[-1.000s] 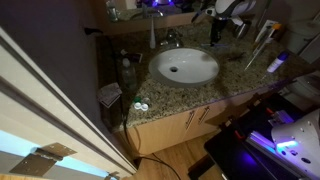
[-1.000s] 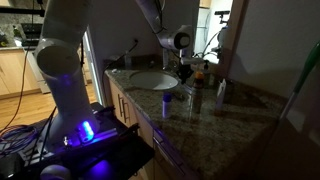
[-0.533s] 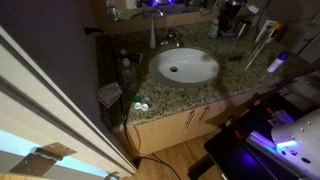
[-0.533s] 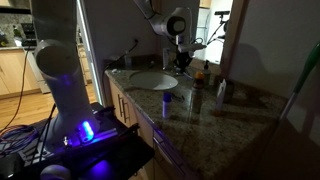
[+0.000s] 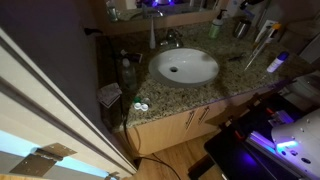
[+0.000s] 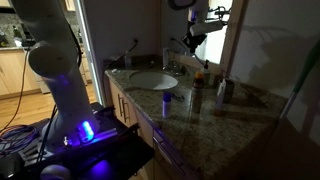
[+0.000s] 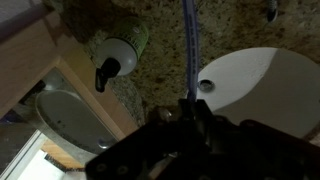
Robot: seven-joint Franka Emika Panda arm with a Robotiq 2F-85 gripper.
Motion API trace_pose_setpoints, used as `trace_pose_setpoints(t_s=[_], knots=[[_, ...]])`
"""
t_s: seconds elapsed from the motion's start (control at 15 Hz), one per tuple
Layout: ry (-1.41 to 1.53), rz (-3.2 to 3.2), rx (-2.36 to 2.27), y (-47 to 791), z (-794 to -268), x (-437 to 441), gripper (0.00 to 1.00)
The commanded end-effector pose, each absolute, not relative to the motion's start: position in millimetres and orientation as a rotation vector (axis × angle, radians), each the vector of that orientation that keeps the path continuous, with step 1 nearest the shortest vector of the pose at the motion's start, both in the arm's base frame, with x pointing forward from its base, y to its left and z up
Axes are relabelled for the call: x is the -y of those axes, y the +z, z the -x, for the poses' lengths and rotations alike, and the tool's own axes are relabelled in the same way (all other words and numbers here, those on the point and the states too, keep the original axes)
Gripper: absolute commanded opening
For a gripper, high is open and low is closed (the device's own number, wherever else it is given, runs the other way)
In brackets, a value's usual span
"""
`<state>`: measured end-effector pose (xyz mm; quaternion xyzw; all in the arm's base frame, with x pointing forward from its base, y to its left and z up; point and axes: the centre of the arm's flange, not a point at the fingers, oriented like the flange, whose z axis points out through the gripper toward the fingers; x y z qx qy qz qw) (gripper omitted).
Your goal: Open the tap, wet the toothbrush, put it back and close the tap
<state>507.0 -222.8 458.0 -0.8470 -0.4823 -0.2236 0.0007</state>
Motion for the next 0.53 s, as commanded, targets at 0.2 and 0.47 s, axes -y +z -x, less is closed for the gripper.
trace_pose_setpoints(t_s=[0.2, 0.47], knots=[[-0.866, 2.541, 1.327, 457.7, -523.5, 258.2, 0.03], [-1.148, 2.425, 1.091, 462.4, -518.4, 331.5, 0.03]])
